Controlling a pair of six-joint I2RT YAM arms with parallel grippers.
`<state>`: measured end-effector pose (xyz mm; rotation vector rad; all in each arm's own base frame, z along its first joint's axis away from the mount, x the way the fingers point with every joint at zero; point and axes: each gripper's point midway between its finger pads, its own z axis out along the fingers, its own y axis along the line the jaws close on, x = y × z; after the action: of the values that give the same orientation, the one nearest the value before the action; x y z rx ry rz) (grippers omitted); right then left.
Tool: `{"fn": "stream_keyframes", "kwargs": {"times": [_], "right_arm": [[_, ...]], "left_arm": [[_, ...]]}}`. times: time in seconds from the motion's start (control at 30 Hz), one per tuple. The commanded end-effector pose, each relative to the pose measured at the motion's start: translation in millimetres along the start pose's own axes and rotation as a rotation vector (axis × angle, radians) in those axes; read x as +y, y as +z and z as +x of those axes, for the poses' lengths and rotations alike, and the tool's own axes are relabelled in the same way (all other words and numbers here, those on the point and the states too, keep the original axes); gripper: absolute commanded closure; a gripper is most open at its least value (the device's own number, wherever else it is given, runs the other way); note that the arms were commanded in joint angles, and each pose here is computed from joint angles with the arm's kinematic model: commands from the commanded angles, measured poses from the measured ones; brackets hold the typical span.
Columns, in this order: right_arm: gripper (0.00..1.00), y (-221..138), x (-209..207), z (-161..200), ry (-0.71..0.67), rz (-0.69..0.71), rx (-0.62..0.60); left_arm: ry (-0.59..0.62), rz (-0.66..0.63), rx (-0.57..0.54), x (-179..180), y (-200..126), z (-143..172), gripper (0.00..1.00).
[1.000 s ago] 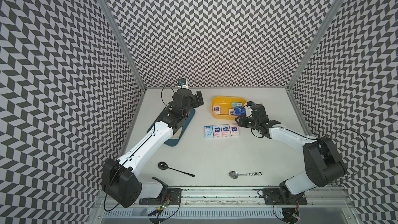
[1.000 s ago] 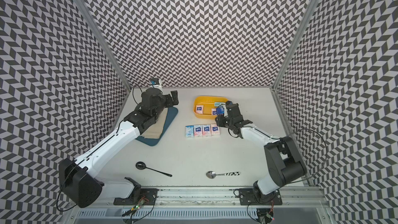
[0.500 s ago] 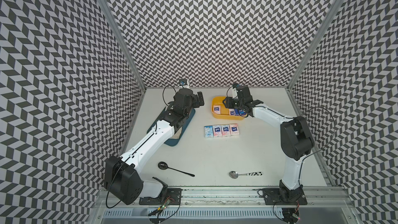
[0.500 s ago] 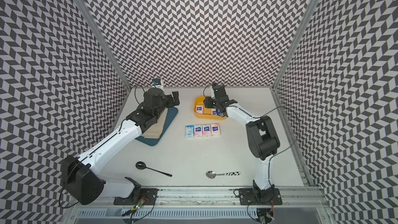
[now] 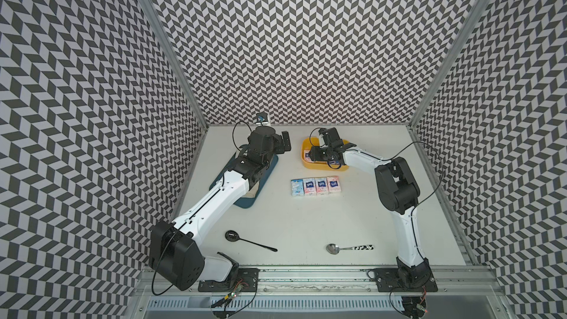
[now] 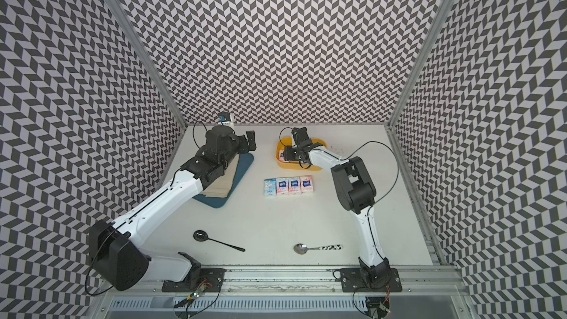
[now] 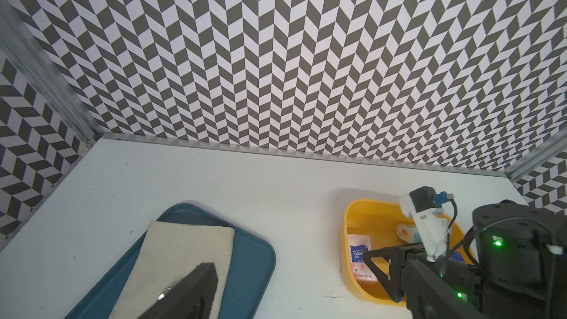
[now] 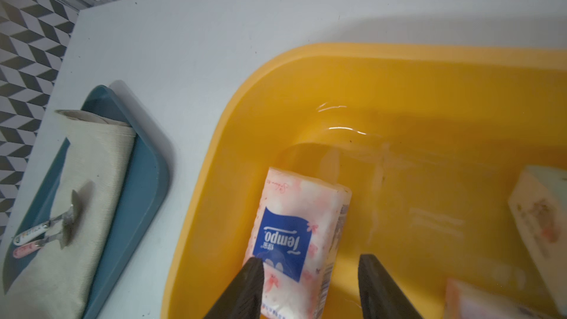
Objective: Take the pocket tissues out of the storage box
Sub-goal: Pick up the pocket tissues from the storage box.
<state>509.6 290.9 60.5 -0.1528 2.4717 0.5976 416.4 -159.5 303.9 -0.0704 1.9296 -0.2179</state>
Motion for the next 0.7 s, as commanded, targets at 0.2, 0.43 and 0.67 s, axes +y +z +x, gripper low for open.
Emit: {"fn": "stream_keyframes", "kwargs": {"times": [0.2, 0.43, 0.67], "right_arm": [[0.51, 30.9, 5.4, 3.5, 0.035, -0.042, 0.019], [0.88, 32.0, 12.9, -3.0, 0.063, -0.094, -0.011], [0.96, -10.3, 15.4, -37.2, 0.063, -0.112, -0.133]], "left_arm": [[0.015, -0.015, -0.051, 1.9, -11.9, -20.7, 0.01], [0.018, -0.031, -0.063, 7.3, -15.6, -24.2, 0.01], [0.007, -0.026, -0.056, 6.8, -16.2, -22.4, 0.01]]}}
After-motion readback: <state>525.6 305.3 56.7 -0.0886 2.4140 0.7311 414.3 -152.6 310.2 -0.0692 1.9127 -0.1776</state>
